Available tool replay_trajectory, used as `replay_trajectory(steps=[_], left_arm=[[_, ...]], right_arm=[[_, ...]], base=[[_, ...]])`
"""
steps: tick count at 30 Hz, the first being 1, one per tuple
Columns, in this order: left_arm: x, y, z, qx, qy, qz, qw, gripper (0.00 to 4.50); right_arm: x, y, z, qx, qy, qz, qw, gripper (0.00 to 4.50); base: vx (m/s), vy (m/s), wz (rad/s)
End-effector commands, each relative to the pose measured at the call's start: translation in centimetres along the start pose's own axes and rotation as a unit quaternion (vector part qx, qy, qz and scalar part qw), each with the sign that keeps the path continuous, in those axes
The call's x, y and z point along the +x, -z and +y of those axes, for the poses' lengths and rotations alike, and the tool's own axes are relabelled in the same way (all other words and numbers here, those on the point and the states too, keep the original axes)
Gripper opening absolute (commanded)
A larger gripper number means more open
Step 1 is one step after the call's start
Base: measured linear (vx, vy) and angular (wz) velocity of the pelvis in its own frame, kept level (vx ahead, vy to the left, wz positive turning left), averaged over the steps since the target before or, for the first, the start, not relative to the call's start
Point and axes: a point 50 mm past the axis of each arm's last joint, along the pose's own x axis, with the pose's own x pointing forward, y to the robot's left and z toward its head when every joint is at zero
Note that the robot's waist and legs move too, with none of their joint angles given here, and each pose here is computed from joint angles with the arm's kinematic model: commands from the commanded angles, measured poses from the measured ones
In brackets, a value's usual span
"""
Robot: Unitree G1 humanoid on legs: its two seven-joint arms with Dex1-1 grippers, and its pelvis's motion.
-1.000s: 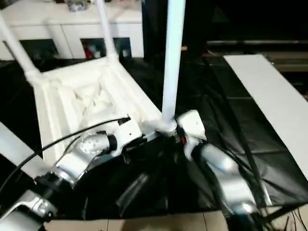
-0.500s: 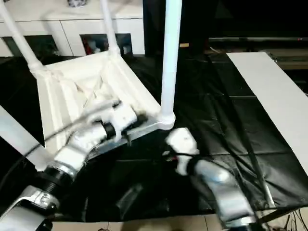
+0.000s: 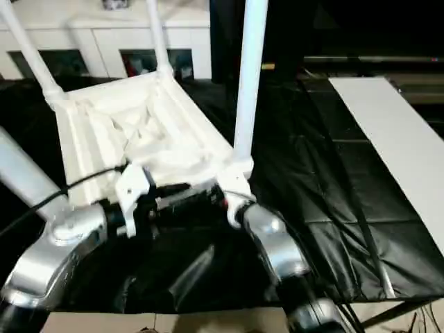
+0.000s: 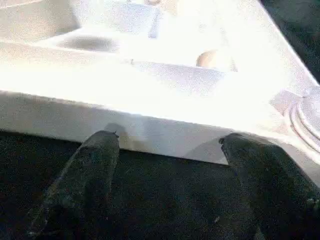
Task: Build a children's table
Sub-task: Rotate table base
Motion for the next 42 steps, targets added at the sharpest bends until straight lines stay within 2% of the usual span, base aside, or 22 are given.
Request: replay_trajectory(steps=[1, 5, 9, 15, 17, 18, 23, 25, 26, 27, 29, 30, 32, 35, 42], left_arm=[[-0.4, -0.7, -0.6, 0.008, 0.001, -0.006, 1.000, 1.59], [-1.3, -0.8, -1.4, 0.003, 0.003, -0.004, 1.000, 1.59], [-3.1, -0.7, -1.8, -0.017, -0.013, -0.024, 0.999, 1.59], [-7.5, 1.2, -2.0, -0.051, -0.047, -0.021, 0.997, 1.59], [-8.7, 1.8, -2.2, -0.056, -0.053, -0.016, 0.997, 1.59], [-10.6, 2.4, -2.3, -0.073, -0.068, -0.023, 0.995, 1.59], [-12.9, 2.9, -2.3, -0.085, -0.085, -0.025, 0.992, 1.59], [-14.6, 3.1, -2.0, -0.109, -0.096, -0.026, 0.989, 1.59], [-14.6, 3.1, -2.0, -0.109, -0.096, -0.026, 0.989, 1.59], [-15.3, 3.1, -1.9, -0.114, -0.100, -0.028, 0.988, 1.59], [-15.8, 3.0, -1.7, -0.129, -0.101, -0.030, 0.986, 1.59], [-16.5, 3.0, -1.4, -0.153, -0.108, -0.038, 0.982, 1.59], [-17.2, 2.9, -1.1, -0.173, -0.117, -0.049, 0.977, 1.86], [-18.3, 2.7, -0.7, -0.185, -0.130, -0.058, 0.972, 2.04], [-19.2, 2.1, 0.1, -0.168, -0.137, -0.053, 0.975, 2.59]], right_arm=[[0.8, -0.5, -0.6, 0.008, 0.029, -0.009, 0.999, 3.79], [1.8, -0.7, -1.1, 0.003, 0.069, 0.004, 0.998, 3.79], [2.1, -1.5, -3.5, 0.029, 0.182, -0.007, 0.983, 3.79], [0.5, -1.4, -6.4, 0.047, 0.256, -0.043, 0.964, 3.79], [0.1, -1.4, -6.9, 0.055, 0.258, -0.060, 0.963, 3.79], [-0.6, -1.7, -7.0, 0.069, 0.224, -0.092, 0.968, 3.79], [-1.6, -2.0, -6.2, 0.059, 0.160, -0.127, 0.977, 3.79], [-2.9, -2.2, -4.0, 0.040, 0.050, -0.153, 0.986, 3.79], [-2.9, -2.2, -4.0, 0.040, 0.050, -0.153, 0.986, 3.79], [-3.6, -2.1, -3.1, 0.037, 0.007, -0.160, 0.986, 3.79], [-4.2, -2.0, -2.7, 0.032, -0.017, -0.163, 0.986, 3.79], [-5.0, -1.8, -2.3, 0.024, -0.046, -0.164, 0.985, 3.79], [-5.6, -1.6, -2.1, 0.023, -0.062, -0.164, 0.984, 3.79], [-6.4, -1.4, -1.9, 0.033, -0.083, -0.159, 0.983, 3.79], [-6.8, -1.0, -1.9, 0.018, -0.091, -0.139, 0.986, 3.79]], base=[[0.000, 0.000, 0.00], [0.000, 0.000, 0.00], [0.000, 0.000, 0.00], [0.000, 0.000, 0.00], [0.000, 0.000, 0.00], [0.000, 0.000, 0.00], [0.000, 0.000, 0.00], [0.000, 0.000, 0.00], [0.000, 0.000, 0.00], [0.000, 0.000, 0.00], [0.000, 0.000, 0.00], [0.000, 0.000, 0.00], [0.000, 0.000, 0.00], [0.000, 0.000, 0.00], [0.000, 0.000, 0.00]])
